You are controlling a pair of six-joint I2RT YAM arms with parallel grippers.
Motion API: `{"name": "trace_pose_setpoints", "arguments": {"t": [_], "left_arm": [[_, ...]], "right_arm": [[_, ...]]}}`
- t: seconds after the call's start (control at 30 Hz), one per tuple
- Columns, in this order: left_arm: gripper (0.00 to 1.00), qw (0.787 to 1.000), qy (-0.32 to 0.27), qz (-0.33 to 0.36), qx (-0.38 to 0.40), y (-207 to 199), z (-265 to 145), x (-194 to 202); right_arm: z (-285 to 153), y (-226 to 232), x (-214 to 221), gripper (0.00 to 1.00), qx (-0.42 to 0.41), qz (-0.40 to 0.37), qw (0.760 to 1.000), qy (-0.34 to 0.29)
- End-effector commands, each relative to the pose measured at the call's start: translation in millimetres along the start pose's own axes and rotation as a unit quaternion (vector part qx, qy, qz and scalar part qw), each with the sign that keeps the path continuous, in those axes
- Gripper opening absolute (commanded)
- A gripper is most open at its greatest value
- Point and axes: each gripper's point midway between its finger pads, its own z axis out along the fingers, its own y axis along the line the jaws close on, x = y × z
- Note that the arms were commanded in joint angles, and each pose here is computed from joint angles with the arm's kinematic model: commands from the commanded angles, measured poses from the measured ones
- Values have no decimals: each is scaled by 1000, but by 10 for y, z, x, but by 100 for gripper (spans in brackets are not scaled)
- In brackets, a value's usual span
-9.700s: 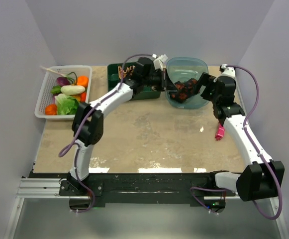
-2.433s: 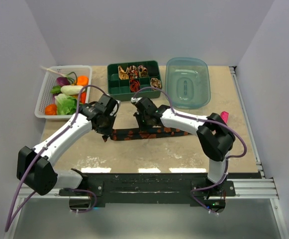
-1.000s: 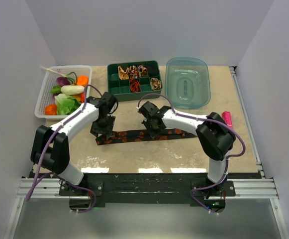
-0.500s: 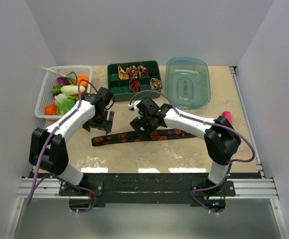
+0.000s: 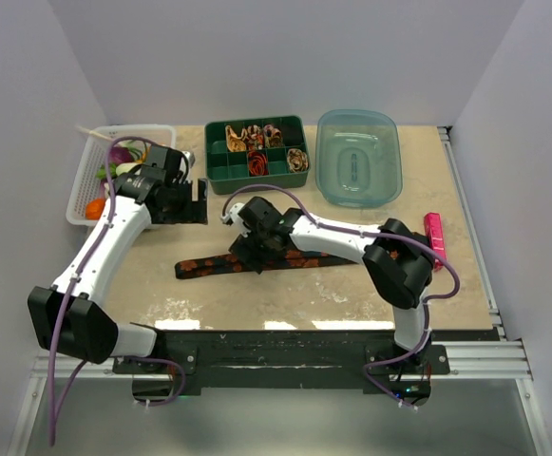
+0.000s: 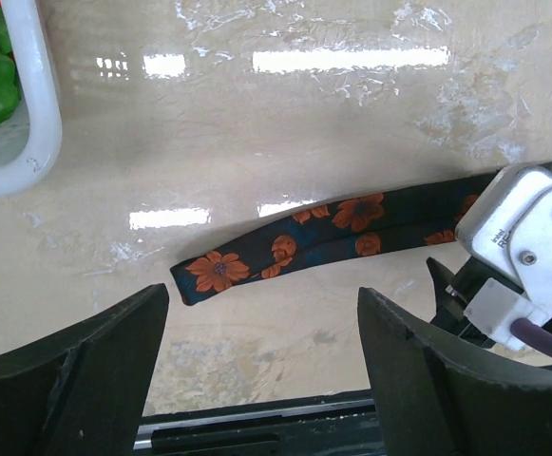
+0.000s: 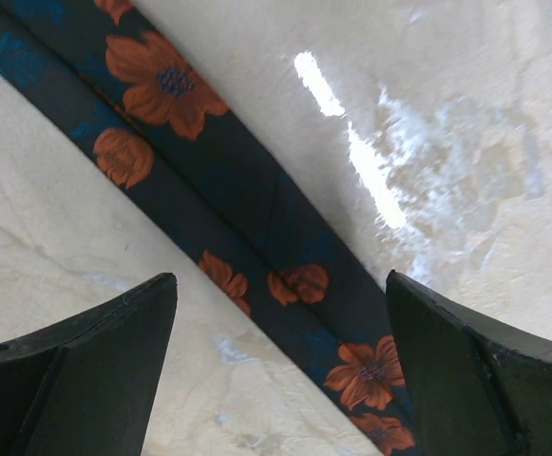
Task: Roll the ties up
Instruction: Flatten out the tie at the center of the board.
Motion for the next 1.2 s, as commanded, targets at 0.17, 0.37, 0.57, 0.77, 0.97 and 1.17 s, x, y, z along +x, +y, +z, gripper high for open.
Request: {"name": "trace_pose_setpoints", "arguments": {"t": [0.17, 0.37, 0.57, 0.77, 0.97, 1.17], "left_arm": [[86, 1000, -11, 15, 24, -59, 32, -70], [86, 999, -7, 19, 24, -57, 70, -51], [86, 999, -4, 19, 25, -51, 96, -25], [86, 1000, -5, 17, 21, -29, 77, -17], [86, 1000, -11, 15, 20, -11, 44, -51], [86, 1000, -11, 14, 21, -9, 51, -49]], "right_arm": [[90, 9, -361, 99, -19, -56, 997, -41], [153, 92, -315, 99, -45, -74, 996, -36], [267, 86, -196, 99, -40, -80, 996, -9], [272, 181, -86, 98, -49, -88, 995, 4], [183, 229, -96, 97, -53, -84, 995, -4], [95, 257, -142, 95, -58, -84, 995, -18]]}}
